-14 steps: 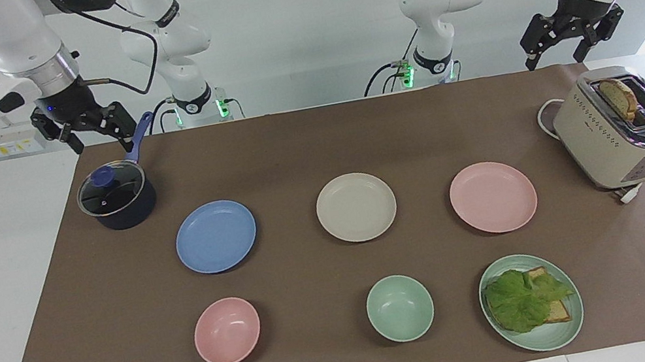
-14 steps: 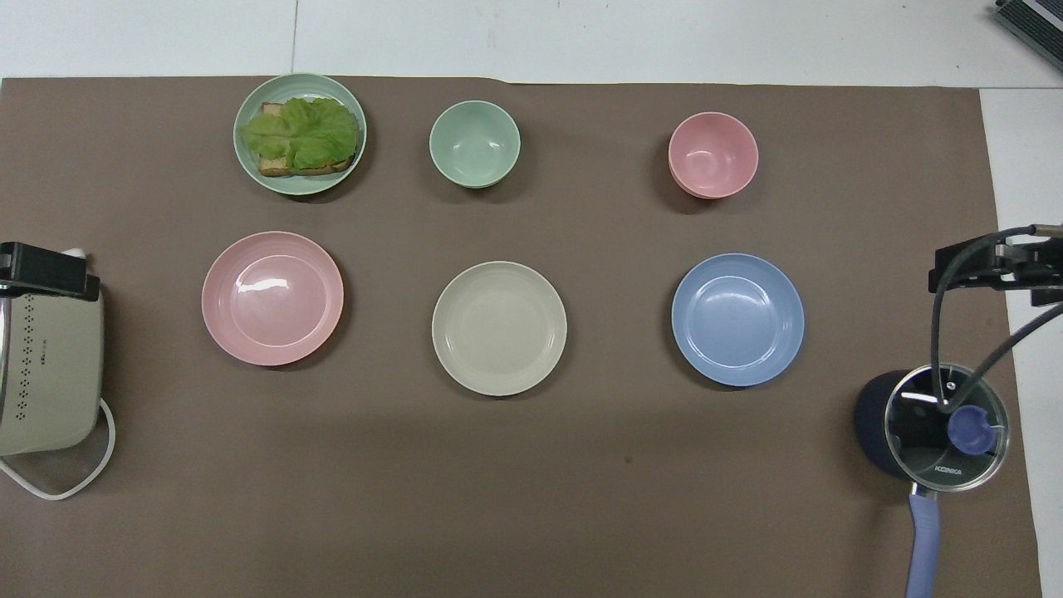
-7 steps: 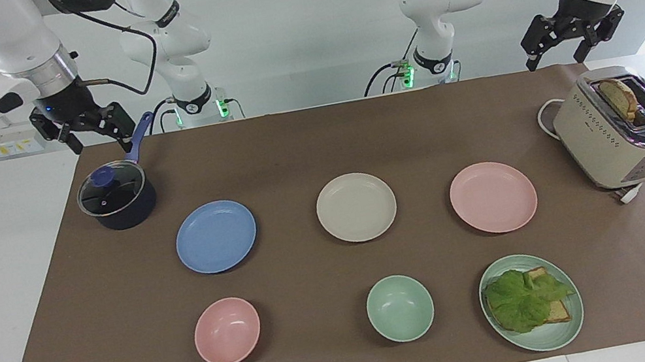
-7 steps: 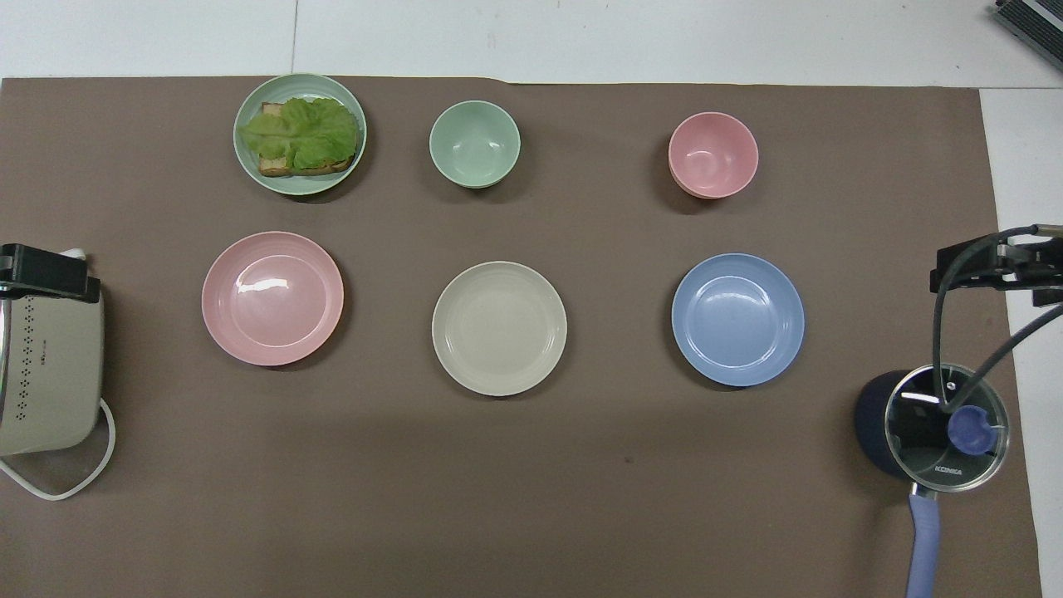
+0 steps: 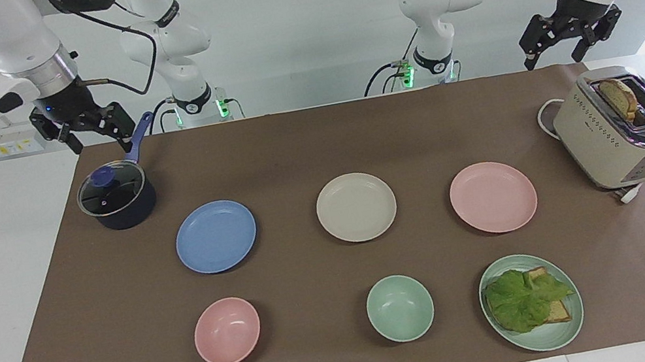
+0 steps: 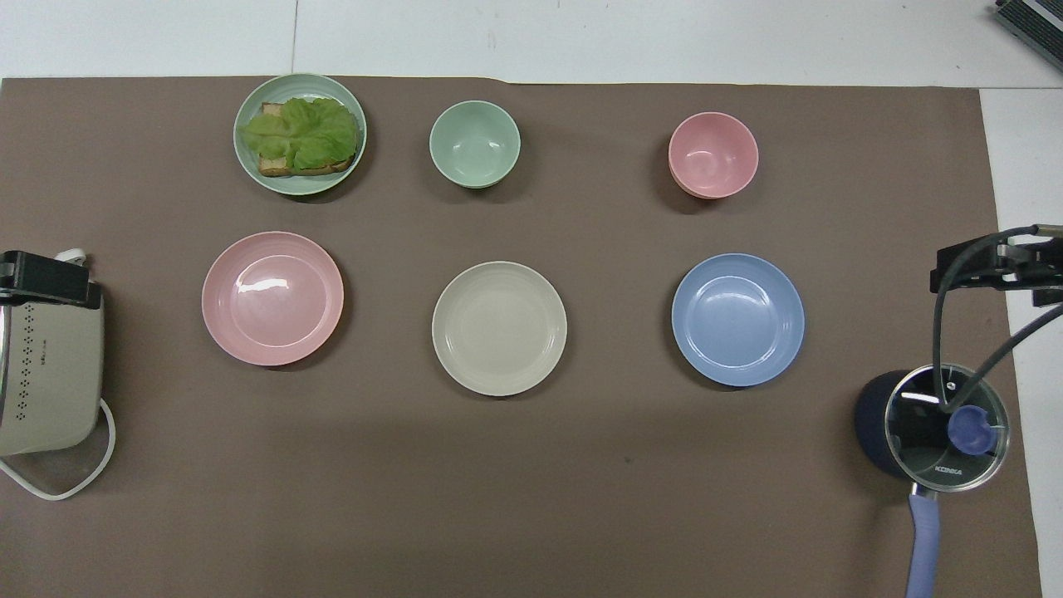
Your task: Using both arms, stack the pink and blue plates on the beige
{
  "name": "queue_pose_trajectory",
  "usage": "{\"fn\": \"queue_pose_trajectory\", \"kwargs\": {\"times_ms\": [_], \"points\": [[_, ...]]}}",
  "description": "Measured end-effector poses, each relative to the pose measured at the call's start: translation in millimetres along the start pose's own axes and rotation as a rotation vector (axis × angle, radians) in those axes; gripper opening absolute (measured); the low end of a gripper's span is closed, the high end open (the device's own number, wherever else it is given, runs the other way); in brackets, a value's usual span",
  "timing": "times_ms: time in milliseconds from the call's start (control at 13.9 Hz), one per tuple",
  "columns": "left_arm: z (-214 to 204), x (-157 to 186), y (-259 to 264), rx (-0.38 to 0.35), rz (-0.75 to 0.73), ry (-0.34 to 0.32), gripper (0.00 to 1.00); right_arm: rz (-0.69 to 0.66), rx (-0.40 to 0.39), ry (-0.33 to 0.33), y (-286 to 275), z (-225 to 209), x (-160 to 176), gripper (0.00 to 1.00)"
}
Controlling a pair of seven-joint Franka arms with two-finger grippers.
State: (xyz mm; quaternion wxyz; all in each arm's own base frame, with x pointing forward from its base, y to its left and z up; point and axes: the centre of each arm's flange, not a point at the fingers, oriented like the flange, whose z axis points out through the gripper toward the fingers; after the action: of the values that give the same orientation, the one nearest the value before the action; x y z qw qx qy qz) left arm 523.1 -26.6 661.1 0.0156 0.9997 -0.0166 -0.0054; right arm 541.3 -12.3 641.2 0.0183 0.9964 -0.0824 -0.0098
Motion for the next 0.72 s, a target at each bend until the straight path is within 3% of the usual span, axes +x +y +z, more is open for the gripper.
{"fn": "queue_pose_trajectory", "kwargs": {"times_ms": [430,717], "points": [[17,3,0,0.0,-0.001,-0.019,1.0,0.007,0.0,-0.001,4,0,1,1.0],[60,16,-3,0.0,-0.006,0.005,1.0,0.008,0.0,-0.001,4,0,1,1.0]]}}
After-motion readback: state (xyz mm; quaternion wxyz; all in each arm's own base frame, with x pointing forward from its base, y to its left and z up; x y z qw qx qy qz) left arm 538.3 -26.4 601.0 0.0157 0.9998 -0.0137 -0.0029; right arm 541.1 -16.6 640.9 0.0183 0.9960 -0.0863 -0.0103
